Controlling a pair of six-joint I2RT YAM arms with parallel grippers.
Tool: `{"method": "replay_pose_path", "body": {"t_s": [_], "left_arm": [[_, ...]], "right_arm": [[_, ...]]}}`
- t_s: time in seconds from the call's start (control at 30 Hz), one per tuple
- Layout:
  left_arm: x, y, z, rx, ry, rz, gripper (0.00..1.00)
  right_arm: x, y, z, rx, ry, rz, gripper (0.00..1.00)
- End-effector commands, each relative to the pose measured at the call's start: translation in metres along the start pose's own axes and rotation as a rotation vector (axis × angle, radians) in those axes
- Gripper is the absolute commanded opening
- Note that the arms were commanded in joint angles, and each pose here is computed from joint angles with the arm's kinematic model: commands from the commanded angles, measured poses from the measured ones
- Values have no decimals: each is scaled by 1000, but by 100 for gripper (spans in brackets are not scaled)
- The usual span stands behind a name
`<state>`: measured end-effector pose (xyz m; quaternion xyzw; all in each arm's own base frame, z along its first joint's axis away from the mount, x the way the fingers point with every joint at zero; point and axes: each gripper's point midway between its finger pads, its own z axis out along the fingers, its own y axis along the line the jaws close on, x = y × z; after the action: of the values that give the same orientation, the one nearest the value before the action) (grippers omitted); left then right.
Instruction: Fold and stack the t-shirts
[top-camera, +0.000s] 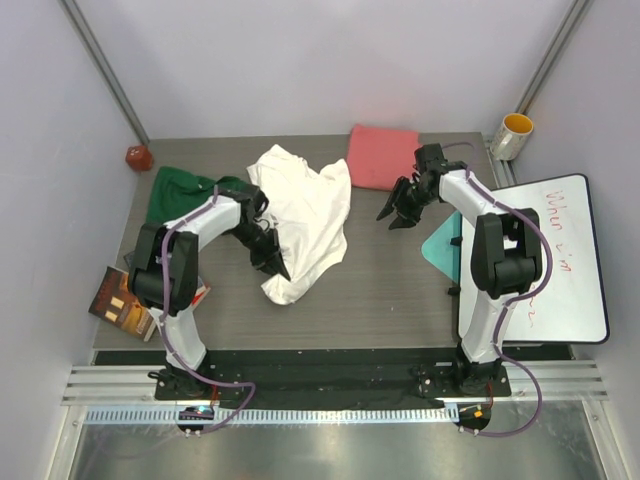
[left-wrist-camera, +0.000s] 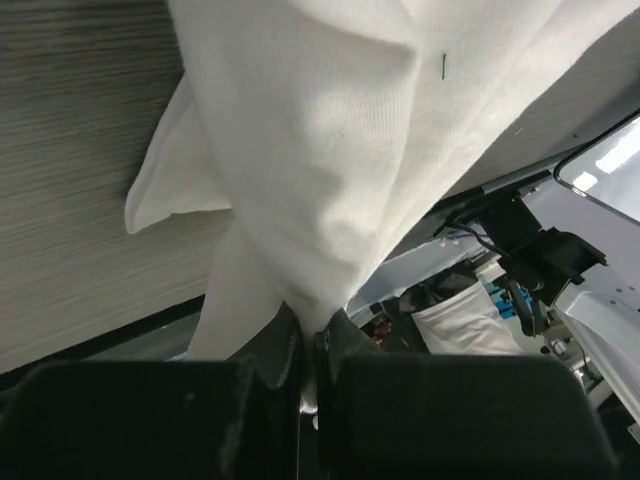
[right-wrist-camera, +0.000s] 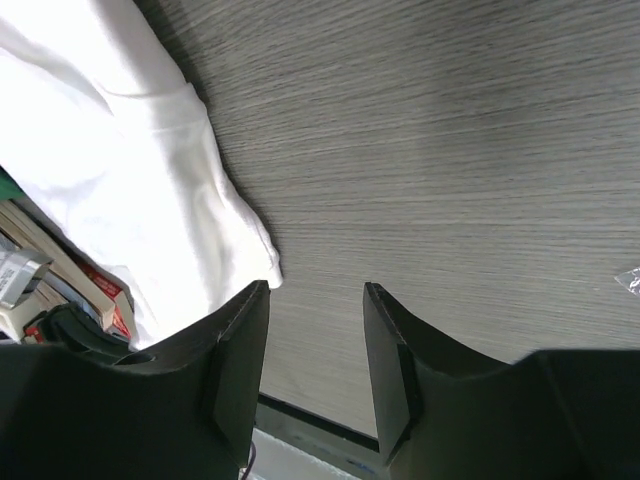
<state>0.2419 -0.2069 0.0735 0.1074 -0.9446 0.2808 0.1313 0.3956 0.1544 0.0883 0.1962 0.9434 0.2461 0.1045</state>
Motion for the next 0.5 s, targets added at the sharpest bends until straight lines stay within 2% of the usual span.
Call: {"method": "replay_pose_path", "body": {"t_s": [0.0, 0.1, 0.23, 0.37, 0.47], "left_arm": [[-12, -15, -37, -21, -124, 85, 0], [-12, -28, -44, 16, -107, 121, 0], [-5, -19, -33, -34, -27, 119, 0], [8, -13, -25, -80, -1, 130, 0], [1, -17, -21, -82, -16, 130, 0]], "right_arm": [[3, 8, -16, -29, -20, -60, 49], [9, 4, -14, -32, -2, -75, 49], [17, 11, -13, -69, 39, -82, 49], [16, 11, -13, -55, 32, -88, 50], [20, 22, -16, -83, 41, -103, 51]]}}
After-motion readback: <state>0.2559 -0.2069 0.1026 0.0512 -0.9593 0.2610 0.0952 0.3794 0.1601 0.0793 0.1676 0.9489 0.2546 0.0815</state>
